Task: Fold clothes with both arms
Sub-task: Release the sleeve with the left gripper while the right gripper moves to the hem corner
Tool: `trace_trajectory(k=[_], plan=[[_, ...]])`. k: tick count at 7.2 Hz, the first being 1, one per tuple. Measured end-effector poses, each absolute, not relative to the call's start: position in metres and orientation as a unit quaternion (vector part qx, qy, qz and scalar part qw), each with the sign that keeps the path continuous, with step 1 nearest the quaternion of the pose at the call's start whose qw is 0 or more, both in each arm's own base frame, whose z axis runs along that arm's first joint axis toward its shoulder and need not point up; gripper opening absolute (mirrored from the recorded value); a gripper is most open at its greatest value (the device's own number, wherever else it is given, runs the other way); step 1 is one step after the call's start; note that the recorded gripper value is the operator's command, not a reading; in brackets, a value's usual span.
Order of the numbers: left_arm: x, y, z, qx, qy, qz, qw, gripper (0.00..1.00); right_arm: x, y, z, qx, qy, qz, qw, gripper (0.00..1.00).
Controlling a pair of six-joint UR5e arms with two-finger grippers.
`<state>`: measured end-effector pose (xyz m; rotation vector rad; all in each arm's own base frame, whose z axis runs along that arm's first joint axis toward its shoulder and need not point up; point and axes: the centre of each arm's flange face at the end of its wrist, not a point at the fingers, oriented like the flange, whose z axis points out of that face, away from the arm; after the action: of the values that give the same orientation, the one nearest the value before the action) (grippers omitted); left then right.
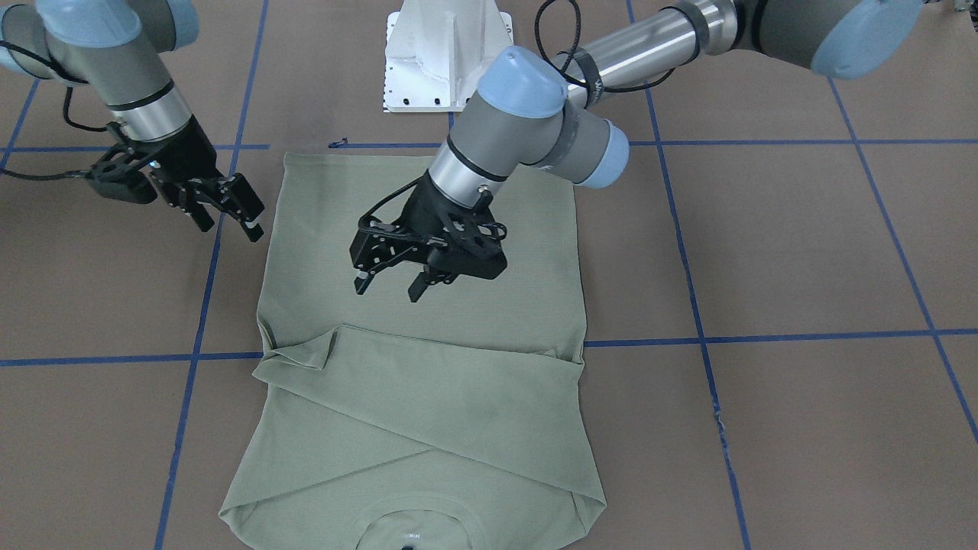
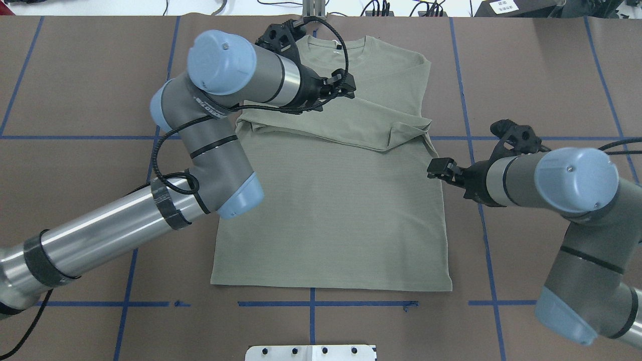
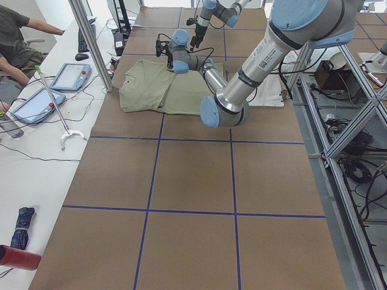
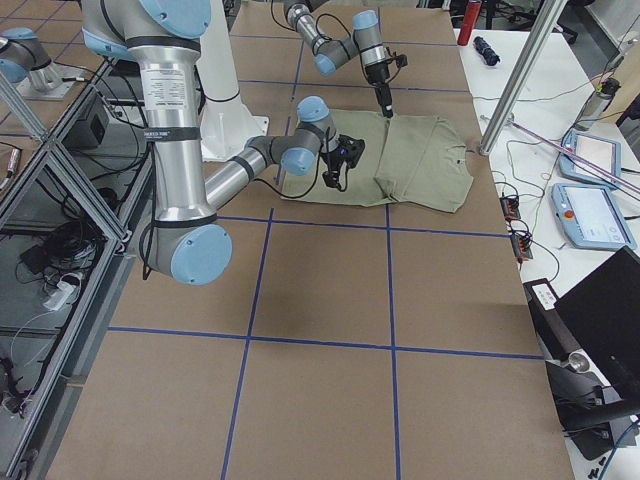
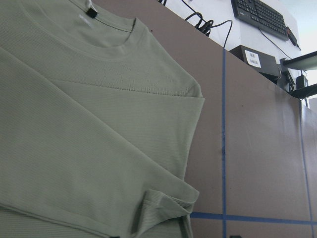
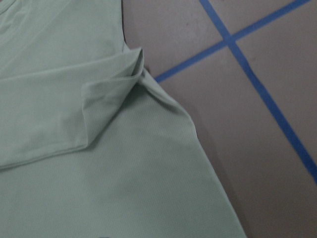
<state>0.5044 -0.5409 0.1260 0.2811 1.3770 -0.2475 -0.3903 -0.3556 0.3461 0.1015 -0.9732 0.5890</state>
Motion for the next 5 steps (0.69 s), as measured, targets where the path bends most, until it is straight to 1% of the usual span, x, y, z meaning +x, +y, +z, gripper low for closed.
trace_trajectory(k=[2, 3, 4, 5], plan=[[0.467, -0.547, 0.173, 0.11, 0.615, -0.08, 0.777, 0.79, -0.448, -0.276, 0.34, 0.058, -0.44, 0.305, 0.842, 0.94], [0.456, -0.544, 0.192, 0.105, 0.611, -0.071, 0.781, 0.79, -0.464, -0.245, 0.343, 0.057, -0.433, 0.313, 0.843, 0.94], [0.449, -0.541, 0.204, 0.104, 0.61, -0.069, 0.782, 0.8, -0.473, -0.227, 0.348, 0.057, -0.419, 0.319, 0.848, 0.88], [0.446, -0.54, 0.21, 0.103, 0.61, -0.068, 0.782, 0.8, -0.476, -0.219, 0.354, 0.055, -0.402, 0.326, 0.854, 0.85]])
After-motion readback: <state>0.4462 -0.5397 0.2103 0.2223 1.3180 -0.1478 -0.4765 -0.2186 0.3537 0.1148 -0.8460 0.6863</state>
